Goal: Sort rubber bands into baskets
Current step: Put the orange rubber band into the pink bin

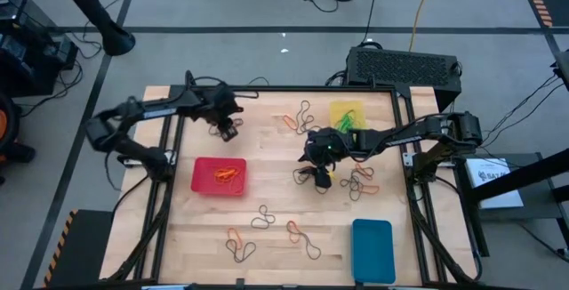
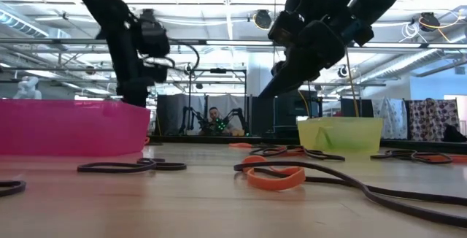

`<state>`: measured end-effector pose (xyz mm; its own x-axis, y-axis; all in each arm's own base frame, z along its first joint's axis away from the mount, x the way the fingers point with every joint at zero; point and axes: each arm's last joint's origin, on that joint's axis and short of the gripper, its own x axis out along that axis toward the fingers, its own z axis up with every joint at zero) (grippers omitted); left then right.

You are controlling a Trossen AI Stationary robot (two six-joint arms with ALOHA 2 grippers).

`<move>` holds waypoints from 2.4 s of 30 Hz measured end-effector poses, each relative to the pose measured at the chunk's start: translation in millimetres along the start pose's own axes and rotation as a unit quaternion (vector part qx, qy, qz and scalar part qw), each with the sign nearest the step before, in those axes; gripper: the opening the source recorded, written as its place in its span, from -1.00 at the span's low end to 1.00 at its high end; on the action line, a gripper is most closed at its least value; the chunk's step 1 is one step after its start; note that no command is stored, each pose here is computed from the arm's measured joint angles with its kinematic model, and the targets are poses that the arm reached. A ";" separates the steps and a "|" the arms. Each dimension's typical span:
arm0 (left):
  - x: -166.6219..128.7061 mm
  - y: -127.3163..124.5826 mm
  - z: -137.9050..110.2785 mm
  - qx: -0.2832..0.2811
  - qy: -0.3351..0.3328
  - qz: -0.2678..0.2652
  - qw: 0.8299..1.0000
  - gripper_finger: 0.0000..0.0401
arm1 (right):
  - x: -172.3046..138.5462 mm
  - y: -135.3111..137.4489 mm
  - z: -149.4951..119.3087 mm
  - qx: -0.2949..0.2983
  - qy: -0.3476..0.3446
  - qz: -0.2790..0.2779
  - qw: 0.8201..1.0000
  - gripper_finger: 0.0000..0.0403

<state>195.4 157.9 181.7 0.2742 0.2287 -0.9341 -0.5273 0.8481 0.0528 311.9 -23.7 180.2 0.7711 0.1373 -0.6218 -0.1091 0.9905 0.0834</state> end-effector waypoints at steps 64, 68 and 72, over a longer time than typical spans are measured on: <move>-105.5 -129.9 -43.1 0.077 -0.026 -0.211 0.974 -0.99 | 2.4 10.4 -15.2 0.051 0.046 0.017 0.998 -0.04; -106.6 -142.8 -52.1 0.092 -0.010 -0.205 0.975 -0.99 | 1.8 24.4 -13.8 0.066 0.087 0.066 0.992 -0.04; -105.2 -147.9 -56.7 0.107 -0.004 -0.183 0.977 -0.99 | -4.4 40.7 -13.6 0.076 0.181 0.073 0.978 -0.04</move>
<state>199.0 -18.7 252.1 0.4195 -0.1049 -0.9017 -0.2132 0.9541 -0.2102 295.5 16.0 175.7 0.4792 0.2952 -0.8265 -0.0864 0.9530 0.2903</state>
